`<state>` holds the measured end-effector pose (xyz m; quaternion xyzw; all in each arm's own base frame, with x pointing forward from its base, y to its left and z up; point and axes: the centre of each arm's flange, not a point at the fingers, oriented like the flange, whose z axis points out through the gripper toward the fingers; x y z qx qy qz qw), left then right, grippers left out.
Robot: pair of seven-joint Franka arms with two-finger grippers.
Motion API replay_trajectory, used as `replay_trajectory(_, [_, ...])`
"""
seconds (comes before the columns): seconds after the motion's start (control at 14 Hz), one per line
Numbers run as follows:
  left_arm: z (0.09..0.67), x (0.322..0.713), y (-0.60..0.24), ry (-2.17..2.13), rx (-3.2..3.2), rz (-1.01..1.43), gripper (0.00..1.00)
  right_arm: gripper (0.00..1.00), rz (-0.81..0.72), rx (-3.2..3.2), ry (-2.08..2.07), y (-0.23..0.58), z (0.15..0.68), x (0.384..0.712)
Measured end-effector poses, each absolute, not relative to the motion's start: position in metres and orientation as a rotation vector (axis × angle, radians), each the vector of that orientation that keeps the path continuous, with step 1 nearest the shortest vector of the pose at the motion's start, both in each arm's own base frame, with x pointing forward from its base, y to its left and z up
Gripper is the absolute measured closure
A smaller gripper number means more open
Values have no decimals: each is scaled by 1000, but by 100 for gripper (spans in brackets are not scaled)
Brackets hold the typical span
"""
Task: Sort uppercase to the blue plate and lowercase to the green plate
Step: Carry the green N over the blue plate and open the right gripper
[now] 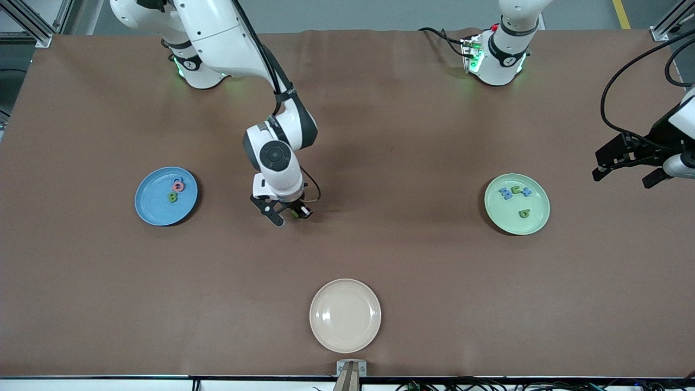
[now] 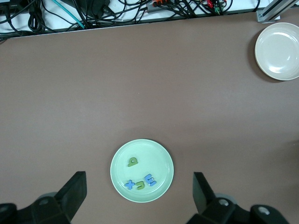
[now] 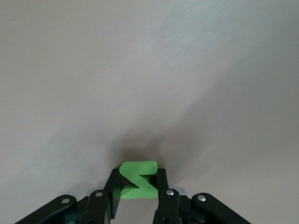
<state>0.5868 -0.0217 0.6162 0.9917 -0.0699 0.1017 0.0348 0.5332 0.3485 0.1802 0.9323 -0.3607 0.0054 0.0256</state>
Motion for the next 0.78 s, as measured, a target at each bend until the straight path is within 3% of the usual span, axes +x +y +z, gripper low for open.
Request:
replay_trajectory(0.36, [614,588,-21,-214,3047,308,0,65,-251,2793,-964,234,229,556])
replay_trajectory(0.78, [610,590,-21,-217,3041,296,0,65,-363,2842,-717,76,273,535])
